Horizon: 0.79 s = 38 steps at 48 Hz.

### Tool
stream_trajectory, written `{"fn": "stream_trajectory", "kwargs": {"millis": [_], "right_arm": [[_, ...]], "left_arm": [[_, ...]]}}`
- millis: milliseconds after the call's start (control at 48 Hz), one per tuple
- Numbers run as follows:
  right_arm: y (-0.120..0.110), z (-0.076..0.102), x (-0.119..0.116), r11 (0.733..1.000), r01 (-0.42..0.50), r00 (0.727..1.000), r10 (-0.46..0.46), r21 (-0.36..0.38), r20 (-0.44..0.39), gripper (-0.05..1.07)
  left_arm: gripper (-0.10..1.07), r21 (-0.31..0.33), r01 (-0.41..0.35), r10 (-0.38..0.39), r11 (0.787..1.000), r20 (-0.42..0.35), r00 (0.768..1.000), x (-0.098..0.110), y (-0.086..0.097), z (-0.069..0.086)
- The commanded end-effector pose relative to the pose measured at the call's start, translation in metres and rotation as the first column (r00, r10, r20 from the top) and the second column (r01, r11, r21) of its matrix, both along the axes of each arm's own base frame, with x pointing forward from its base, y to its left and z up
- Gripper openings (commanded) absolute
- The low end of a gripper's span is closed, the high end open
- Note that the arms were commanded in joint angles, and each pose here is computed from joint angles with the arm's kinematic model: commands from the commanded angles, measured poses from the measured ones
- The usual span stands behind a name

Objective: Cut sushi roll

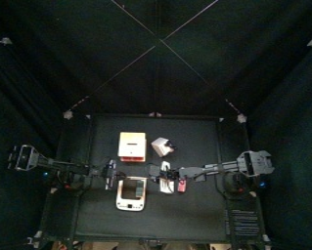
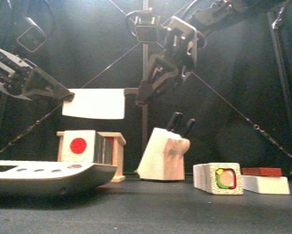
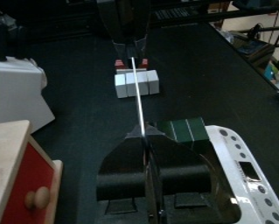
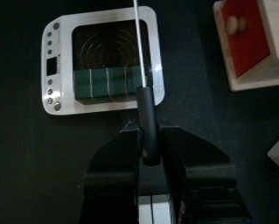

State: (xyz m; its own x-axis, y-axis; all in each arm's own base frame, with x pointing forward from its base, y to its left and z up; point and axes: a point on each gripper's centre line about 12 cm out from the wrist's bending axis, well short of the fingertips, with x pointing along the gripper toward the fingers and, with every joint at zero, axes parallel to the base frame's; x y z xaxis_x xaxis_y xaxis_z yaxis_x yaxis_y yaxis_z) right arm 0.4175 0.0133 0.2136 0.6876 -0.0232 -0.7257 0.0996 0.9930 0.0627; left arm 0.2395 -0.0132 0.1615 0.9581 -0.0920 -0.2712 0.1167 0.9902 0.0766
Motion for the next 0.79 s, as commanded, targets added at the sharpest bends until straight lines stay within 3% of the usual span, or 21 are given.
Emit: {"fn": "stream_trajectory", "kwargs": {"millis": [0, 146, 354, 771], "right_arm": [[0.004, 0.007, -0.001, 1.000, -0.003, 1.000, 0.002, 0.014, 0.022, 0.50], [0.013, 0.004, 0.000, 1.000, -0.022, 0.999, 0.021, 0.022, 0.025, 0.50], [0.016, -0.005, 0.002, 0.999, -0.026, 1.000, 0.026, 0.026, 0.005, 0.50], [0.020, -0.012, 0.002, 0.999, -0.026, 1.000, 0.027, 0.036, -0.014, 0.50]], "left_arm": [[0.25, -0.026, -0.011, 0.010, 1.000, -0.025, 1.000, -0.001, -0.003, -0.006], [0.25, -0.057, -0.029, 0.026, 0.998, -0.051, 0.998, 0.000, -0.005, -0.011], [0.25, -0.065, 0.002, -0.006, 0.998, -0.059, 0.998, -0.001, -0.015, -0.013], [0.25, -0.064, 0.001, -0.007, 0.998, -0.090, 0.996, -0.001, -0.016, -0.020]]}}
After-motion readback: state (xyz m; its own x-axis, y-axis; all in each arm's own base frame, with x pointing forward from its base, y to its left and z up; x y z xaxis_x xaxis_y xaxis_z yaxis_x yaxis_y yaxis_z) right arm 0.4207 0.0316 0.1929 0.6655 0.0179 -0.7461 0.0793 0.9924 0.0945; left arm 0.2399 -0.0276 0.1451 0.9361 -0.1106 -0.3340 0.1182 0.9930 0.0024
